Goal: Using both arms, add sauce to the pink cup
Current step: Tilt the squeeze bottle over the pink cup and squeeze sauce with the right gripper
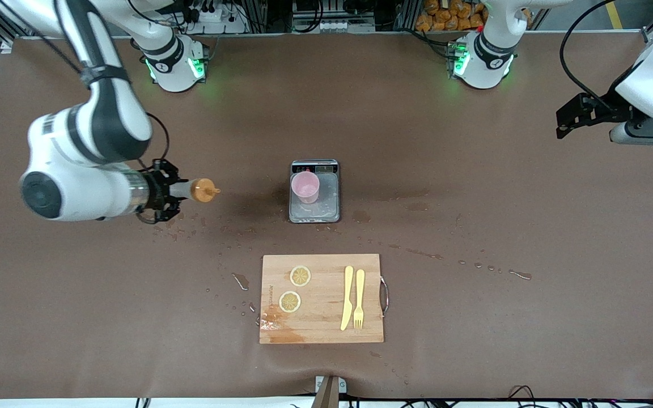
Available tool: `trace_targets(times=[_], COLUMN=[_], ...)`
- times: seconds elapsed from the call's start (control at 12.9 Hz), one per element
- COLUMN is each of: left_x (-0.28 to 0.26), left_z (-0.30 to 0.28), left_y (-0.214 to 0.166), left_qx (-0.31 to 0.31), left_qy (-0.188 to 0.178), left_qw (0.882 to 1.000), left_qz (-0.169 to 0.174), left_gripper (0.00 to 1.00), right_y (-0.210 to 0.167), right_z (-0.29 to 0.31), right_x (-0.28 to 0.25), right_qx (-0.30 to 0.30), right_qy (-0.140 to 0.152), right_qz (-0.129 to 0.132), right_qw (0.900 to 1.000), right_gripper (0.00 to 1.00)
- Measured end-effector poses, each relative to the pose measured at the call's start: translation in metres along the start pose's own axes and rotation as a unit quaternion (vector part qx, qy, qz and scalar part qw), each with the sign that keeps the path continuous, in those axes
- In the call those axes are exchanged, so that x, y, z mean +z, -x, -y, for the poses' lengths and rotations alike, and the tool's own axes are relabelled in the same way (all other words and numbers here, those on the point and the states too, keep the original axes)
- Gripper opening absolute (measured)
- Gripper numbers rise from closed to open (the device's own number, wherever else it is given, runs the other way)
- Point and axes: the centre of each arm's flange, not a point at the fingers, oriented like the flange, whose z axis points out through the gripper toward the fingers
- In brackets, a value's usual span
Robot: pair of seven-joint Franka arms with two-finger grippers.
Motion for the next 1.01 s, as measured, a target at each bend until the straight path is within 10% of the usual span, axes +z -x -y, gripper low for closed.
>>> trace_targets(times=[0.54, 1.01], left_x=[0.004, 0.005], left_z=[-0.016, -0.014], left_y=[-0.001, -0.002], left_qx=[0.015, 0.013], left_qy=[-0.001, -0.001], left_qw=[1.0, 1.0], left_qz=[0.004, 0.005], left_gripper=[1.0, 1.0], right_y=[-0.195, -0.347], right_z=[-0.003, 0.004], right_x=[-0.001, 0.099], right_qx=[-0.088, -0.153], right_qy=[0.027, 0.012], right_qz=[0.185, 0.344], right_qw=[0.978, 0.926], right_gripper=[0.38, 0.38])
